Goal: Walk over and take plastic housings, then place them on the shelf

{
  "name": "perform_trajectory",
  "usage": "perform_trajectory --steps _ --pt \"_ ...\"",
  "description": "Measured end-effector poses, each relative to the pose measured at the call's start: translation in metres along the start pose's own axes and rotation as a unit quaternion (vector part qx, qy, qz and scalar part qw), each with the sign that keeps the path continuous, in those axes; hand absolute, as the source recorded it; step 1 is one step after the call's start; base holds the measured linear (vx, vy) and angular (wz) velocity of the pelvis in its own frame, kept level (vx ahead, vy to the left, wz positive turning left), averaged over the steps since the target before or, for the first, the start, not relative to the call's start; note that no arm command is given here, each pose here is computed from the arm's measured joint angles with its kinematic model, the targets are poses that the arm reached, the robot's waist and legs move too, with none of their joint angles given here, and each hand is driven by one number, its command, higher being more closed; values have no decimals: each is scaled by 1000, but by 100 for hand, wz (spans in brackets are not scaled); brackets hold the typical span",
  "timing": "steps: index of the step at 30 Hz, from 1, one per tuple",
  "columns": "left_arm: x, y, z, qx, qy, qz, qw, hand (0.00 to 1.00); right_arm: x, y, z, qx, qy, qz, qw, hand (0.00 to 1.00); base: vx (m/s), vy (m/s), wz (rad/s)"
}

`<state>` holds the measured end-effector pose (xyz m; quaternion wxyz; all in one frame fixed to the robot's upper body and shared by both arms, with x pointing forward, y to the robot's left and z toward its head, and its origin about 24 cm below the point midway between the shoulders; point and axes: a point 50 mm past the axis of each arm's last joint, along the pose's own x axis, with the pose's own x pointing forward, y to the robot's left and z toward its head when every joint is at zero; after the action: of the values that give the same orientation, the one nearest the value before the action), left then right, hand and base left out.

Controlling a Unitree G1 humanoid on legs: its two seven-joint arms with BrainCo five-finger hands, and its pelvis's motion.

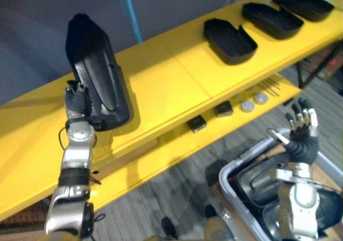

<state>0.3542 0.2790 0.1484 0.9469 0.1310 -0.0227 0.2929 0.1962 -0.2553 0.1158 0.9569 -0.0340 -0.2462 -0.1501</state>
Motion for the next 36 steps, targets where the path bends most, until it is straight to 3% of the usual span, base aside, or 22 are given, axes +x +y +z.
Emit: perform_trajectory --steps 7,11,21,27,28,36 --pt "10 10 -22 -34 144 36 988 100 -6 -8 15 -24 -19 11 999 0 15 -16 -21" --pt "7 18 -42 -24 213 75 974 100 -10 -8 13 -26 -9 17 999 0 -34 -3 -13" --pt "28 32 0 -43 181 110 976 100 -3 -8 16 -22 -15 -2 1000 0 -32 2 -1" --pt "33 32 13 1 157 107 982 100 3 -9 18 -19 -20 -2 1000 0 6 -2 -2" --pt "34 32 16 4 152 104 983 0 3 -9 19 -15 -20 -3 1000 0 3 2 -3" --pt "38 29 29 13 142 58 988 0 3 -10 18 -6 -18 0 1000 0 0 0 0"
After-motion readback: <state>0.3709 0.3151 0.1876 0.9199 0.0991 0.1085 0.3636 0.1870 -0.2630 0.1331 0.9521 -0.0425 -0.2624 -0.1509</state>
